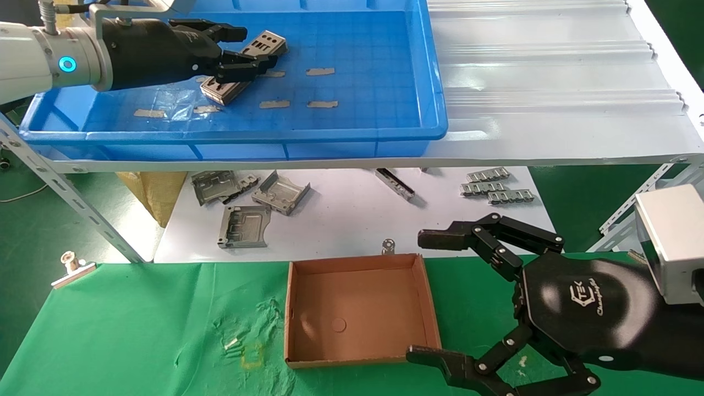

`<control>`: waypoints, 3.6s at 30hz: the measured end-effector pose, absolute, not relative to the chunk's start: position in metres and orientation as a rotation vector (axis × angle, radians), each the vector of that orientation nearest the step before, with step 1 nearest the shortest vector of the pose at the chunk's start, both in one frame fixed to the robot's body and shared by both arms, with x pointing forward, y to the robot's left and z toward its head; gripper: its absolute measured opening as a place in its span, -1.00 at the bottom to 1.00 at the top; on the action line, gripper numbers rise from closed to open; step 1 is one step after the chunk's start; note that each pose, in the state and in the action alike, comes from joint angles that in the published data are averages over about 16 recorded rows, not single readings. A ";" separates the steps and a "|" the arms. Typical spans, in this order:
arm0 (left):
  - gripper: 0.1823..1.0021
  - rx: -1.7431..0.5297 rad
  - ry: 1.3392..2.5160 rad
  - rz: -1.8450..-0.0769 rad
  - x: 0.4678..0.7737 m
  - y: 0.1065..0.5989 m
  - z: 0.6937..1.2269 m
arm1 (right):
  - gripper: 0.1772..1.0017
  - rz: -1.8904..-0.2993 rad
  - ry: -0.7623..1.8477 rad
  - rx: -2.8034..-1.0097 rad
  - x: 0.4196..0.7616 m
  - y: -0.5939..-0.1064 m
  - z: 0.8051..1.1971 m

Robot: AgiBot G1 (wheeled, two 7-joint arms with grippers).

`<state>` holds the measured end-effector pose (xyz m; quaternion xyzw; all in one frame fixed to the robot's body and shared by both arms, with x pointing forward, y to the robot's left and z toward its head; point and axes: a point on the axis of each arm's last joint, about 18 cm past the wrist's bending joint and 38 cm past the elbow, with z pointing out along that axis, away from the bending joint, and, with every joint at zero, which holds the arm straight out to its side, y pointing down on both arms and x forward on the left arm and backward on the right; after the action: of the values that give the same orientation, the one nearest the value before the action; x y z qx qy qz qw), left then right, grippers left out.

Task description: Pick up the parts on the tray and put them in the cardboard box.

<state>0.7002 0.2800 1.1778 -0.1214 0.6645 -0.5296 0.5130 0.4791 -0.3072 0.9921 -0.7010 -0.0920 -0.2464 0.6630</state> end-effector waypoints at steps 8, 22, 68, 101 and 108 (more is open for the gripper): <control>0.41 -0.324 1.592 -1.282 0.703 0.281 1.177 | 1.00 -0.557 -0.208 -1.584 0.479 -0.307 0.992; 0.46 -0.383 1.585 -1.310 0.707 0.283 1.172 | 1.00 -0.557 -0.208 -1.584 0.479 -0.307 0.992; -0.65 -0.336 1.547 -1.303 0.707 0.281 1.179 | 1.00 -0.557 -0.208 -1.584 0.479 -0.307 0.992; -0.09 -0.450 1.530 -1.320 0.716 0.288 1.172 | 1.00 -0.557 -0.208 -1.584 0.479 -0.307 0.992; -0.27 -0.454 1.527 -1.322 0.717 0.288 1.172 | 1.00 -0.557 -0.208 -1.584 0.479 -0.307 0.992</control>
<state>0.7167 0.2877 1.1716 -0.1888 0.6342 -0.5491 0.5105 0.4791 -0.3072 0.9921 -0.7010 -0.0920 -0.2464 0.6630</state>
